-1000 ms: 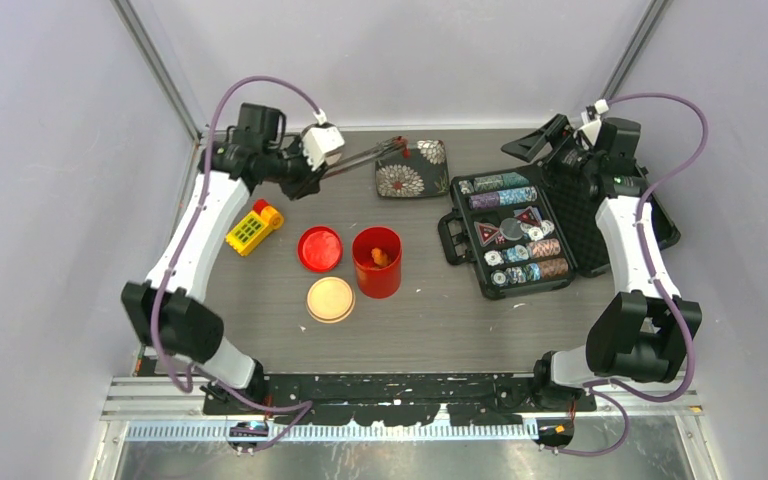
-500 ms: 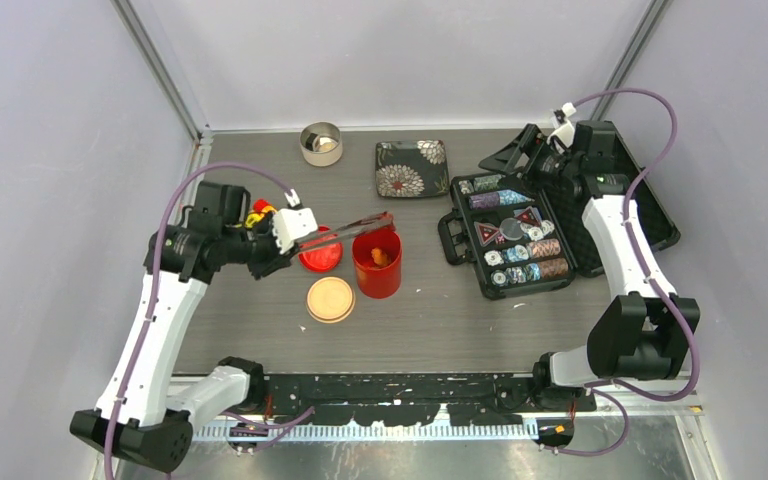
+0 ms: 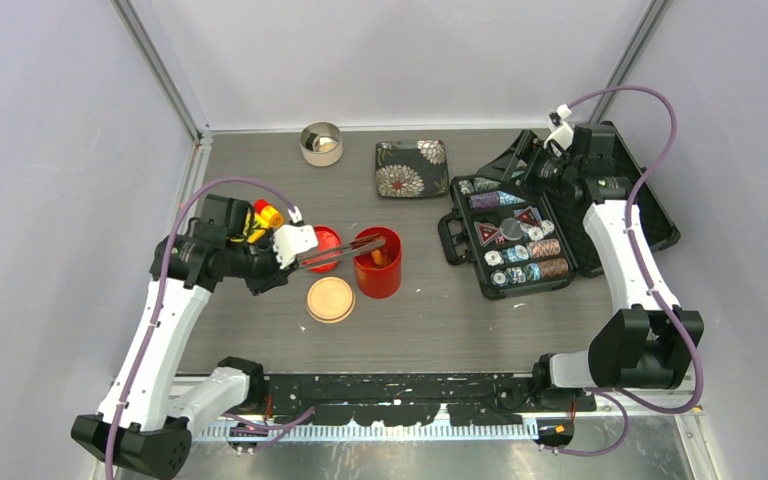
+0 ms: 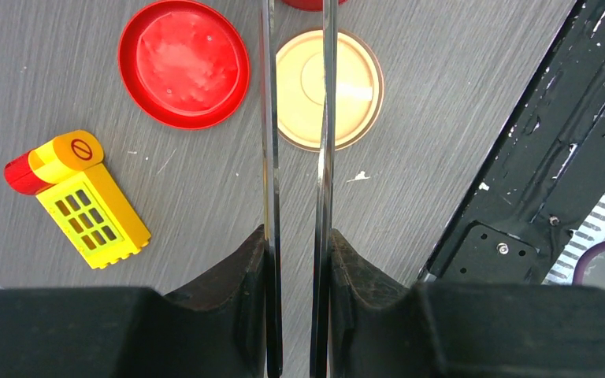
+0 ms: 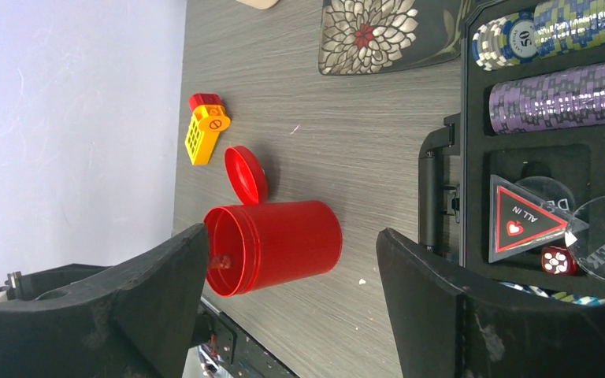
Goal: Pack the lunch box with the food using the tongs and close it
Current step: Place the fake food in the packing box, then place the clamp on the plate.
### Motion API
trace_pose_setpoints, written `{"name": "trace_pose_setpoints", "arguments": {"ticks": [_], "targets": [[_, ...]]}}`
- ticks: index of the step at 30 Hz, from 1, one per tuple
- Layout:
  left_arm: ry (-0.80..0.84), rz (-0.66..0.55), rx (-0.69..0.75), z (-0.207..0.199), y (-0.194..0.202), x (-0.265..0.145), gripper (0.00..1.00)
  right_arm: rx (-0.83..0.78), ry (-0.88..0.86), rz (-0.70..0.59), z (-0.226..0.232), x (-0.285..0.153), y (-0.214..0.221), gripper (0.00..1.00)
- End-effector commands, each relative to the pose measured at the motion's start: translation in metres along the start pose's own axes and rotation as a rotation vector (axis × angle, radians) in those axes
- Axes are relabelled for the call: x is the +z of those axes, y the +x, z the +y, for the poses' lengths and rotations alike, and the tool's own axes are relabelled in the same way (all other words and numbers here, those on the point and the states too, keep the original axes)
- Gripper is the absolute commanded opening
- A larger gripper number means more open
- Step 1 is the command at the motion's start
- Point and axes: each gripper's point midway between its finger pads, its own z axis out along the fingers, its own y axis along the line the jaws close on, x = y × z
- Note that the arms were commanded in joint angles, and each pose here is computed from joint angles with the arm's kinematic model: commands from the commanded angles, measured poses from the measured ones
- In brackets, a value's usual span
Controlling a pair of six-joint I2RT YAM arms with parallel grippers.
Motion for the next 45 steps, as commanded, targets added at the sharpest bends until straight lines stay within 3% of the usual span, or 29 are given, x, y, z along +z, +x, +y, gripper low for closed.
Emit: {"name": "trace_pose_setpoints", "arguments": {"ticks": [1,6,10,15,22,29,40,45], "targets": [[-0.04,-0.042,-0.004,0.003,-0.008,-0.006,0.22,-0.089,-0.022,-0.058,0.02,-0.016,-0.011,0.82],[-0.042,-0.06,-0.006,0.004,-0.013,-0.008,0.37,-0.091,-0.023,-0.062,0.019,-0.017,-0.011,0.82],[-0.031,-0.065,-0.005,0.002,-0.015,-0.009,0.42,-0.093,-0.023,-0.062,0.019,-0.016,-0.011,0.82],[-0.042,-0.122,-0.022,0.01,-0.034,-0.013,0.37,-0.092,-0.024,-0.064,0.018,-0.014,-0.012,0.82],[-0.074,-0.165,-0.125,0.053,-0.071,-0.008,0.36,-0.098,-0.045,-0.072,0.021,-0.011,-0.017,0.82],[-0.067,-0.183,-0.185,0.132,-0.1,0.041,0.36,-0.105,-0.064,-0.075,0.023,-0.008,-0.02,0.82],[-0.038,-0.156,-0.077,0.227,-0.118,0.119,0.37,-0.191,-0.057,-0.084,0.024,-0.015,-0.02,0.83],[-0.004,-0.142,0.001,0.246,-0.118,0.157,0.37,-0.191,-0.047,-0.078,0.021,-0.011,-0.022,0.83]]}}
